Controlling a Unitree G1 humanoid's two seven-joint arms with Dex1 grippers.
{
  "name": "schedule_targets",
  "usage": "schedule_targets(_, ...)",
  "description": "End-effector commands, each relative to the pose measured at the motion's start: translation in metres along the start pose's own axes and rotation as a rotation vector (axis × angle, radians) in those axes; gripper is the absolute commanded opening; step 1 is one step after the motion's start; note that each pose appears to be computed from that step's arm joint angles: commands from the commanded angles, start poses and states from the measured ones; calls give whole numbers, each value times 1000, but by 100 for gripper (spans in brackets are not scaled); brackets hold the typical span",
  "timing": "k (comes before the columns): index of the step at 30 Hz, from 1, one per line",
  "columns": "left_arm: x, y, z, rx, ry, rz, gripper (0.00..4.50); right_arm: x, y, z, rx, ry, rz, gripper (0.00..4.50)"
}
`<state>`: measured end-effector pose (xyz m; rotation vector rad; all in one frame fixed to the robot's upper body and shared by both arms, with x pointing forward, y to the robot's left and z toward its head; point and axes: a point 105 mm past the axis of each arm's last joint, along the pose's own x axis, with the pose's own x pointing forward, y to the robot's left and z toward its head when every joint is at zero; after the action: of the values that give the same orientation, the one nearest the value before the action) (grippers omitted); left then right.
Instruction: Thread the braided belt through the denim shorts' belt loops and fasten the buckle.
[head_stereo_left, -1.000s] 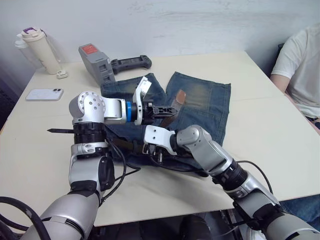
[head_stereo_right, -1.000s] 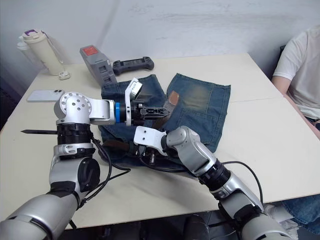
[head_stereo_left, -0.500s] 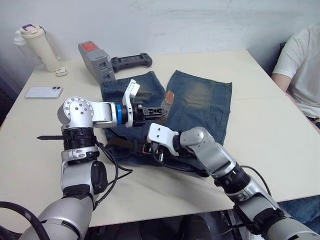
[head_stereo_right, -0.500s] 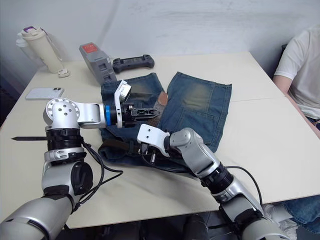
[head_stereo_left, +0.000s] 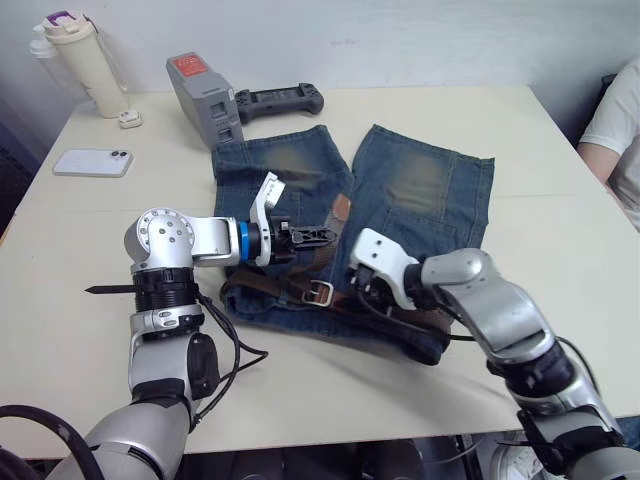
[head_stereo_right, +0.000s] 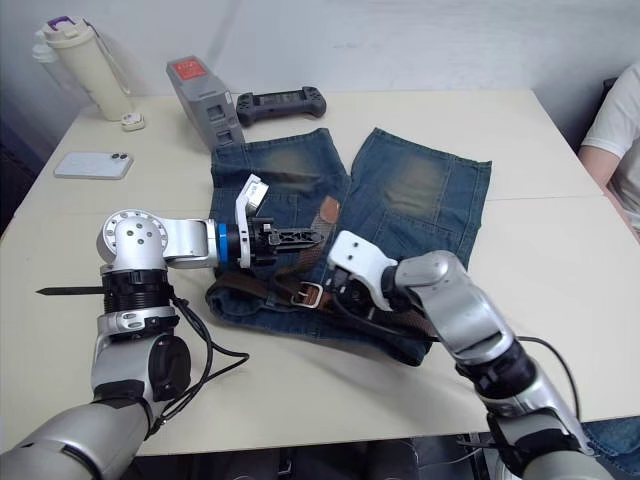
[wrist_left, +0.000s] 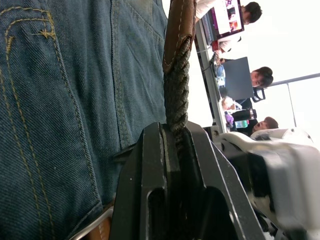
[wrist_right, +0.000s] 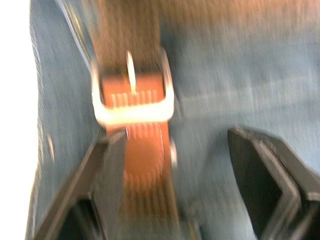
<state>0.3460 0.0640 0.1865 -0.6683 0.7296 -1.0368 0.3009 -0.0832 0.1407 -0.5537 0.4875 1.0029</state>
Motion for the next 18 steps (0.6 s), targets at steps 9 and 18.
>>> schedule_targets(9, 25, -36, -3, 62, 59, -144, 0, -68, -27, -3, 4, -2, -182, 347)
schedule_targets(18, 57, -66, -17, 30, 133, -294, 0, -89, -15, 8, -33, -62, -113, 347)
